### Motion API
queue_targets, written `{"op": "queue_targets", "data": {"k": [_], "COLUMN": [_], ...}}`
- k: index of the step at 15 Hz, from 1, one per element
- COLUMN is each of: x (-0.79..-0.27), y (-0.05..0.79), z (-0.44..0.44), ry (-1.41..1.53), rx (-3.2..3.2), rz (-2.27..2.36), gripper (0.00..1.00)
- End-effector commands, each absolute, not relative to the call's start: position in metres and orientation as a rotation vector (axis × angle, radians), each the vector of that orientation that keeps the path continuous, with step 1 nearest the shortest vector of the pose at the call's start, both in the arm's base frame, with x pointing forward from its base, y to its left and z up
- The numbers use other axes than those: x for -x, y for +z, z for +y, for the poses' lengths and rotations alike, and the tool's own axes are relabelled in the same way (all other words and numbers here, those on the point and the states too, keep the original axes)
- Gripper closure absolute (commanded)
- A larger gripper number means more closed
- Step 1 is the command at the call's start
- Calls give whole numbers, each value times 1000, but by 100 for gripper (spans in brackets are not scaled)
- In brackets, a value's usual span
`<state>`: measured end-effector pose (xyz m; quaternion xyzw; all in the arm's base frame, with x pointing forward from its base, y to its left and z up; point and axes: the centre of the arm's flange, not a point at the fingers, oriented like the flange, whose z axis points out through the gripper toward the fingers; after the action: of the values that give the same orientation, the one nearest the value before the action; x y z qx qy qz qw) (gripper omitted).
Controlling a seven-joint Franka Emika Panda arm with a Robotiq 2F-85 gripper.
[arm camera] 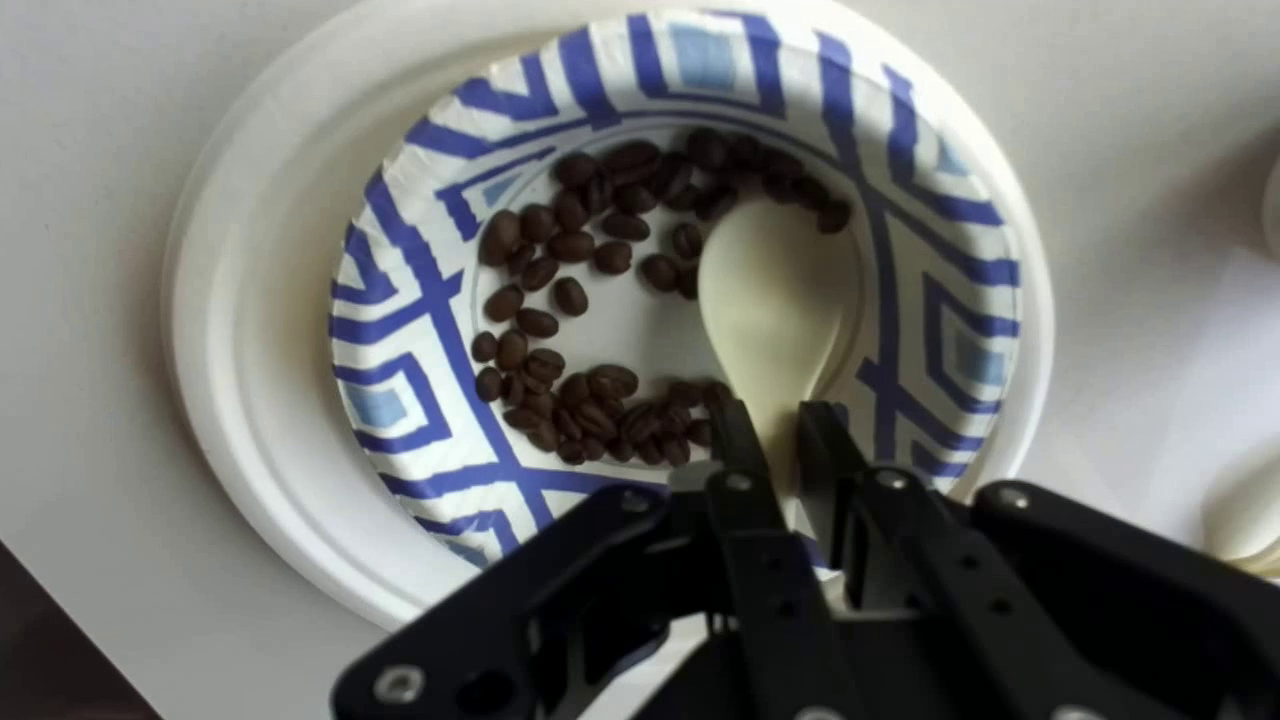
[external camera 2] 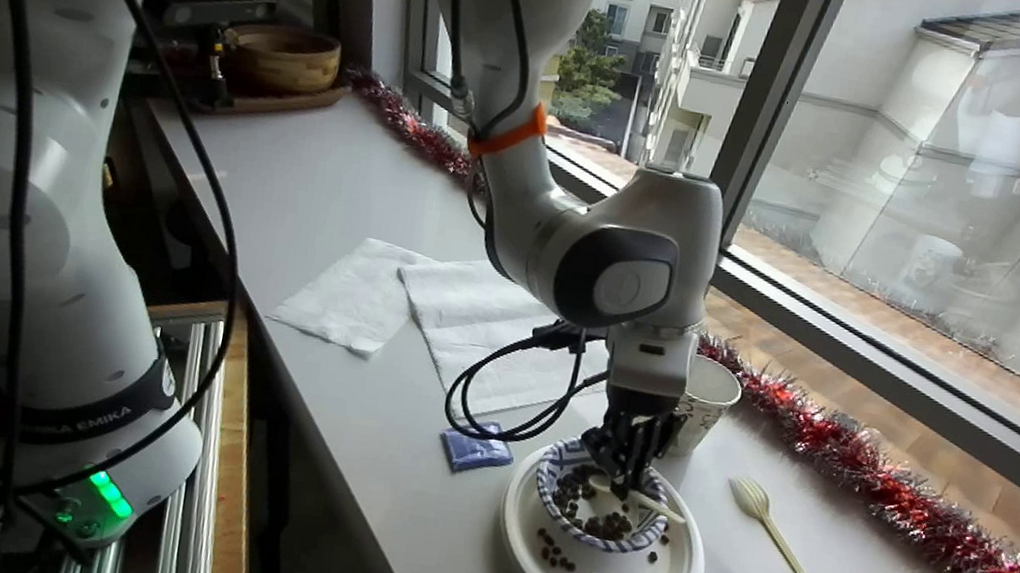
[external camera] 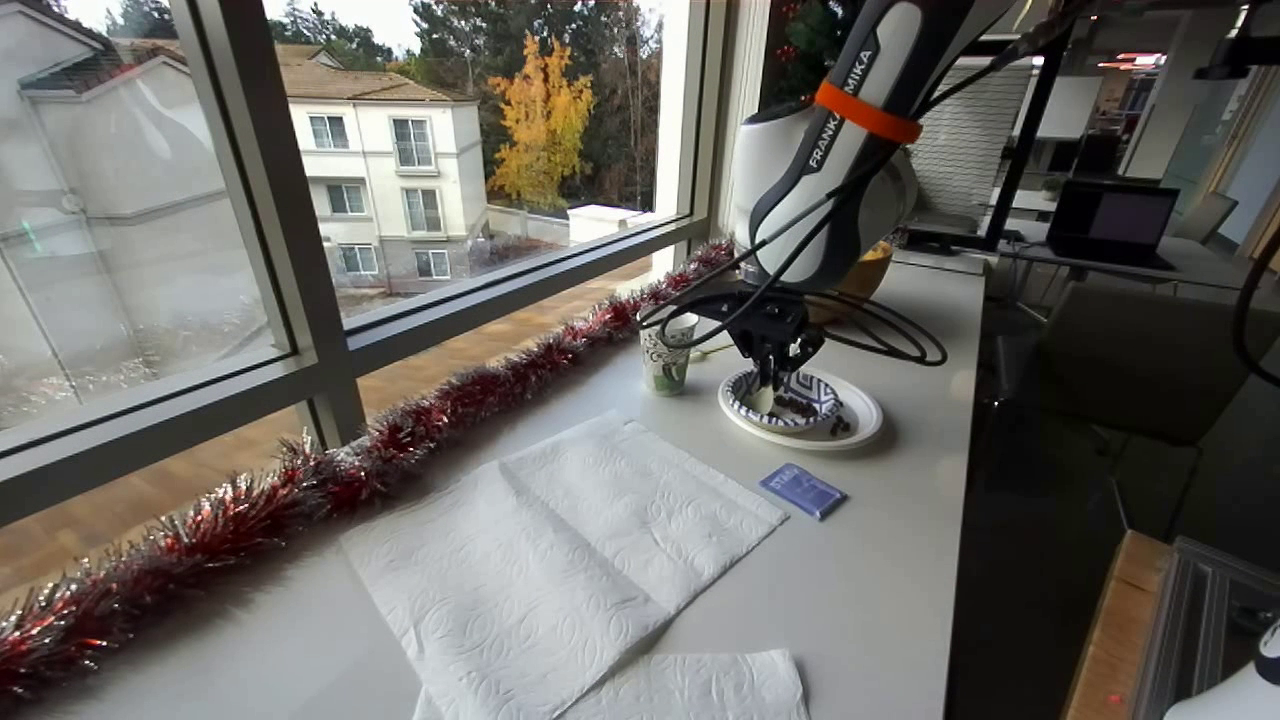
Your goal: Take a scoop out of the bowl using the spoon and empty it into the cup then place the spoon back
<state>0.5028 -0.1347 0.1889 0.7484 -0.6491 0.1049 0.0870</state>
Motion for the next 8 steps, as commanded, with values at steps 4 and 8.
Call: {"op": "queue_targets", "data": {"k": [4, 8], "x": [-488, -486], "y": [184, 182], "z": [-130, -132], "ry": [345, 306], "rx": [-2394, -2452], "rz": [-1844, -1824], "gripper": [96, 96]}}
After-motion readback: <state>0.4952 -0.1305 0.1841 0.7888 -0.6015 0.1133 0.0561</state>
